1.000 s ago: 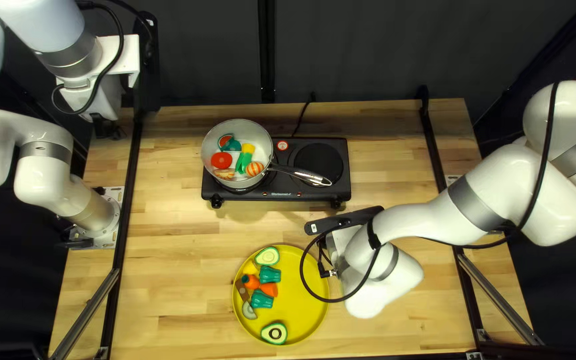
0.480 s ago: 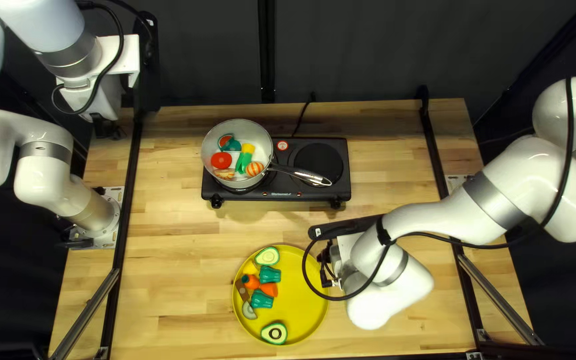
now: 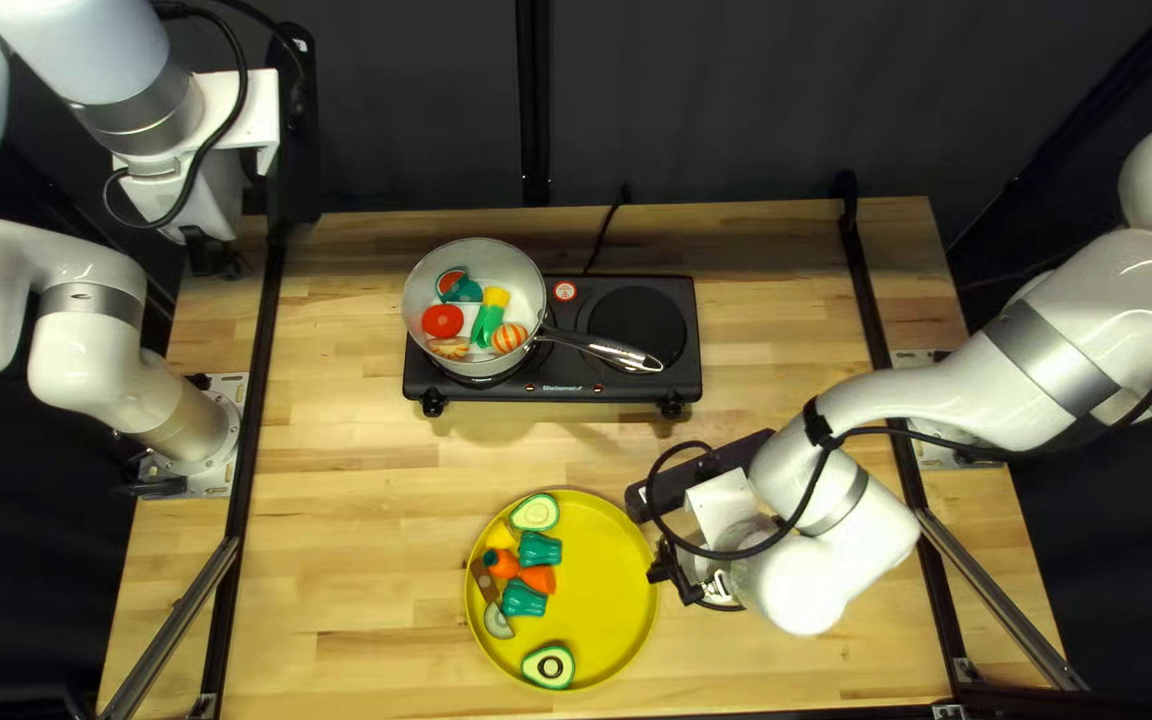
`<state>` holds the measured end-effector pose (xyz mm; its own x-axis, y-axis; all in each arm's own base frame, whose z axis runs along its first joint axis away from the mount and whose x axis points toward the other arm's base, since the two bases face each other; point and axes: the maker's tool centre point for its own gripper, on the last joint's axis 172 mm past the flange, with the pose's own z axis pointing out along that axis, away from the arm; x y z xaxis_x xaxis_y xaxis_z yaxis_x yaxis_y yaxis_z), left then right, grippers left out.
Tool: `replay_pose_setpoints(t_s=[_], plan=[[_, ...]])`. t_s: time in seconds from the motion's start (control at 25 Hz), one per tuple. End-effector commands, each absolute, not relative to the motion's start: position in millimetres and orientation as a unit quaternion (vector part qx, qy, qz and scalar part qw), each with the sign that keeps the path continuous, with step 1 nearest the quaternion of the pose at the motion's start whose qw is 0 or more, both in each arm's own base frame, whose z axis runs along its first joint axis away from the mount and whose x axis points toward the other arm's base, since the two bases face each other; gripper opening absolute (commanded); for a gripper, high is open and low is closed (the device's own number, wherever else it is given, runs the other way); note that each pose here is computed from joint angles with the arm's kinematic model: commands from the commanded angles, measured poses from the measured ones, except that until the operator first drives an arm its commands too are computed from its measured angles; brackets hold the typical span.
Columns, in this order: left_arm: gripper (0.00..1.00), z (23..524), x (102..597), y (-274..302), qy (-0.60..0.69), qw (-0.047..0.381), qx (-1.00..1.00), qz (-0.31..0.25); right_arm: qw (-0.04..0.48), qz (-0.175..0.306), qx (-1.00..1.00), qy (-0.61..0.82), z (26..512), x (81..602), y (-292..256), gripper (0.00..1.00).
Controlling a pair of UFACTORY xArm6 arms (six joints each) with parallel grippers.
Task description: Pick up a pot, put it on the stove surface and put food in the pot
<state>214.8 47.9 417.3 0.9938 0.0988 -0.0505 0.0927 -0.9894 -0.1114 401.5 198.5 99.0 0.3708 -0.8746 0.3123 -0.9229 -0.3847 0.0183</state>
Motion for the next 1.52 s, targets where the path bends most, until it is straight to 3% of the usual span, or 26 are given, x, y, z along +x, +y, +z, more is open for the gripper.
replay_pose_setpoints(t_s=[0.04, 0.28, 0.76, 1.52], plan=[[1.0, 417.3, 214.8, 47.9, -0.048, 0.055, -0.997, 0.028, 0.095, 0.127, 0.822, -0.546, 99.0, 401.5, 198.5, 1.0], [1.0, 417.3, 214.8, 47.9, -0.048, 0.055, -0.997, 0.028, 0.06, 0.146, 0.898, -0.412, 88.1, 457.4, 249.8, 1.0], [1.0, 417.3, 214.8, 47.9, -0.048, 0.055, -0.997, 0.028, -0.014, 0.1, 0.949, -0.299, 83.7, 521.4, 338.6, 1.0], [1.0, 417.3, 214.8, 47.9, -0.048, 0.055, -0.997, 0.028, -0.049, 0.089, 0.968, -0.231, 47.8, 549.9, 350.7, 1.0]])
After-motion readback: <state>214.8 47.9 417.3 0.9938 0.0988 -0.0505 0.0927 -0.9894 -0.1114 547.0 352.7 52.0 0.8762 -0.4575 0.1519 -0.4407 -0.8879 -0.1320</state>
